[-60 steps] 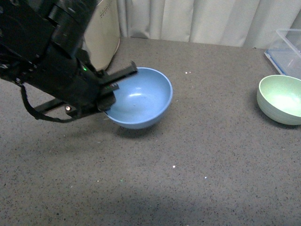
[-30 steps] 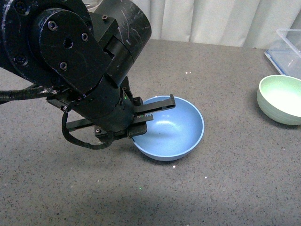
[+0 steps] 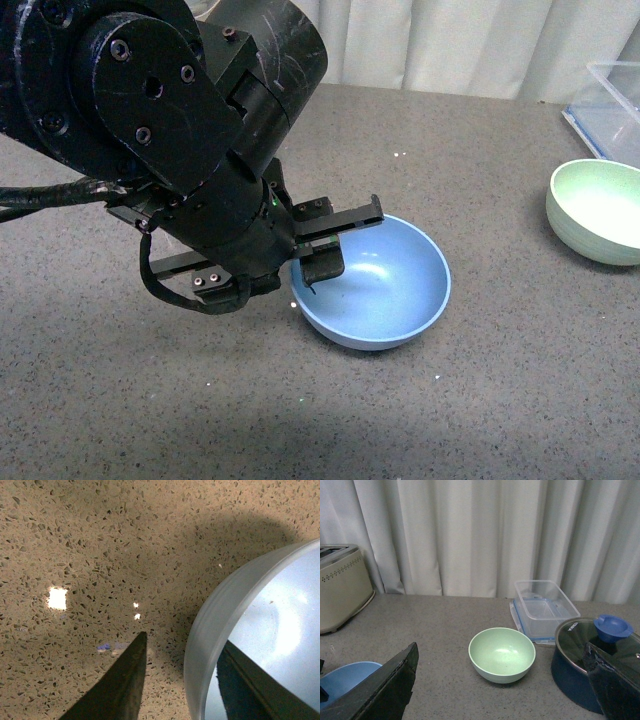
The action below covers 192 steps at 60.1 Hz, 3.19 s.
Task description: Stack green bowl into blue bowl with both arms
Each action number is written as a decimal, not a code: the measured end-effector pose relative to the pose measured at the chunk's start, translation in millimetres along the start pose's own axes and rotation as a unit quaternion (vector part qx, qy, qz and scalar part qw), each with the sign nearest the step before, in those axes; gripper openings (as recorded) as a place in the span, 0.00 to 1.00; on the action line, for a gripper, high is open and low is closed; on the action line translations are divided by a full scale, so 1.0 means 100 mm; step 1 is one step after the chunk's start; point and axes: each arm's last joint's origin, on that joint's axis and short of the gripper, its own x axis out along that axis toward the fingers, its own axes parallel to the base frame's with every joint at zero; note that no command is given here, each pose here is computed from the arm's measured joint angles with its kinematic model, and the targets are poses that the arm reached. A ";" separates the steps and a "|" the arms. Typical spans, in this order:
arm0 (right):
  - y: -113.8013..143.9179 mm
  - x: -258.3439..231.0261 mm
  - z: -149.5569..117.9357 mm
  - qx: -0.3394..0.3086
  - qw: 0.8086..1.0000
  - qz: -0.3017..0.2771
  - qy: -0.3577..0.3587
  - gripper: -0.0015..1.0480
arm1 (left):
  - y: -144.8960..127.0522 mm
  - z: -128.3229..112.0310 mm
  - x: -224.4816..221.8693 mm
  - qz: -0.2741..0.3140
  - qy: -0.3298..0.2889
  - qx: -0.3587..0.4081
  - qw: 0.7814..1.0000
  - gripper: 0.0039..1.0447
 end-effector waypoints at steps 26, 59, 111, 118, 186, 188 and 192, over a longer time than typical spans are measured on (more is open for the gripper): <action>0.00 0.00 0.00 0.000 1.000 0.000 0.000 0.91 | 0.37 0.43 -0.61 -0.024 -0.131 -0.085 0.987 0.94; 0.00 0.00 0.00 0.000 1.000 -0.001 0.000 0.91 | 0.96 0.10 -1.08 0.027 -0.492 0.098 0.864 0.56; 0.00 0.00 0.00 0.000 1.000 0.000 0.000 0.91 | 1.61 -0.83 -1.85 0.052 -0.527 0.142 0.837 0.04; 0.00 0.00 0.00 0.000 1.000 0.000 0.000 0.91 | 1.62 -0.91 -1.89 0.053 -0.527 0.141 0.837 0.04; 0.00 0.00 0.00 0.000 1.000 0.000 0.000 0.91 | 1.62 -1.29 -2.19 0.049 -0.542 0.143 0.827 0.04; 0.00 0.00 0.00 0.000 1.000 0.000 0.000 0.91 | 1.62 -1.30 -2.19 0.049 -0.542 0.143 0.827 0.04; 0.00 0.00 0.00 0.000 1.000 0.000 0.000 0.91 | 1.62 -1.31 -2.19 0.049 -0.542 0.143 0.827 0.04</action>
